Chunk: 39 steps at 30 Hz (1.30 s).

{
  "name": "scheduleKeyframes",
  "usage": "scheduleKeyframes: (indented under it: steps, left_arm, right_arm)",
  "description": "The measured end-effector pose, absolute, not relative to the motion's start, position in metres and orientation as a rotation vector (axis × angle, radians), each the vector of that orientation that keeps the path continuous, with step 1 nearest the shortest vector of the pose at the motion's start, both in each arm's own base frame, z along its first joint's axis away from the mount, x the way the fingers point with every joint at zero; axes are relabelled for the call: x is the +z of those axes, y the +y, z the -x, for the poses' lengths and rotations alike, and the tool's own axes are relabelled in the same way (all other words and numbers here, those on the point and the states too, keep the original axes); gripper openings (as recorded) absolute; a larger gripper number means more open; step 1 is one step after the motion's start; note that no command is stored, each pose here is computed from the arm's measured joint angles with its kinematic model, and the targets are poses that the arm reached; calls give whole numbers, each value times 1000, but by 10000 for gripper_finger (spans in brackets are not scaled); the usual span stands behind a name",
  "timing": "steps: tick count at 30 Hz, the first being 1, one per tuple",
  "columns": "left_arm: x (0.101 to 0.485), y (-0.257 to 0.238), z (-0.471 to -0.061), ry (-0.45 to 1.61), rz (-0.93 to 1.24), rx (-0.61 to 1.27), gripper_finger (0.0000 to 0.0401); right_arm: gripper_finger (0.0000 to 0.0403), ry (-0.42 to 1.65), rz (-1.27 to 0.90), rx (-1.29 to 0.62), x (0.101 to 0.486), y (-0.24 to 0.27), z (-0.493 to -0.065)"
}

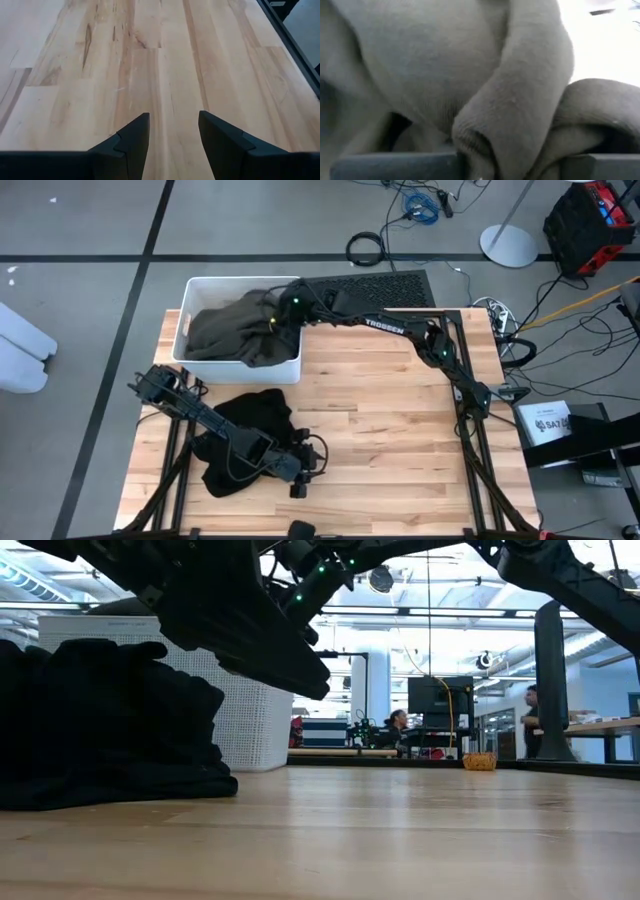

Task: Sort clothes
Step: Put the dark gray jacket into the white laundry bin

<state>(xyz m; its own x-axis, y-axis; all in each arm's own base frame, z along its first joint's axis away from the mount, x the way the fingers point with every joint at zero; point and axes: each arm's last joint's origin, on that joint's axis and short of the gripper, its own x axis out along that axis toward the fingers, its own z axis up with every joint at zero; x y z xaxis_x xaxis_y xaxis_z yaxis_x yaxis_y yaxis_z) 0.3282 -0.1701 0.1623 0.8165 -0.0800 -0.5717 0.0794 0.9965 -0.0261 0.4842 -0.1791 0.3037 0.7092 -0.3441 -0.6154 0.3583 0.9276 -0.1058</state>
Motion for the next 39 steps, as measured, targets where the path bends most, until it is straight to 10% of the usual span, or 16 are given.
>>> scheduleKeyframes:
  steps: [15, 22, 39]
  left_arm:
    - [162, -168, -329, 610, -18, -91, 180]
    - [162, -168, -329, 610, -14, -92, 180]
    - [165, -169, -331, 584, 2, -101, 180]
  right_arm:
    - [60, 1100, 148, -481, 356, -151, -405]
    - [59, 914, 90, -519, 407, -141, -376]
    - [59, 677, -45, -310, 344, -135, -469]
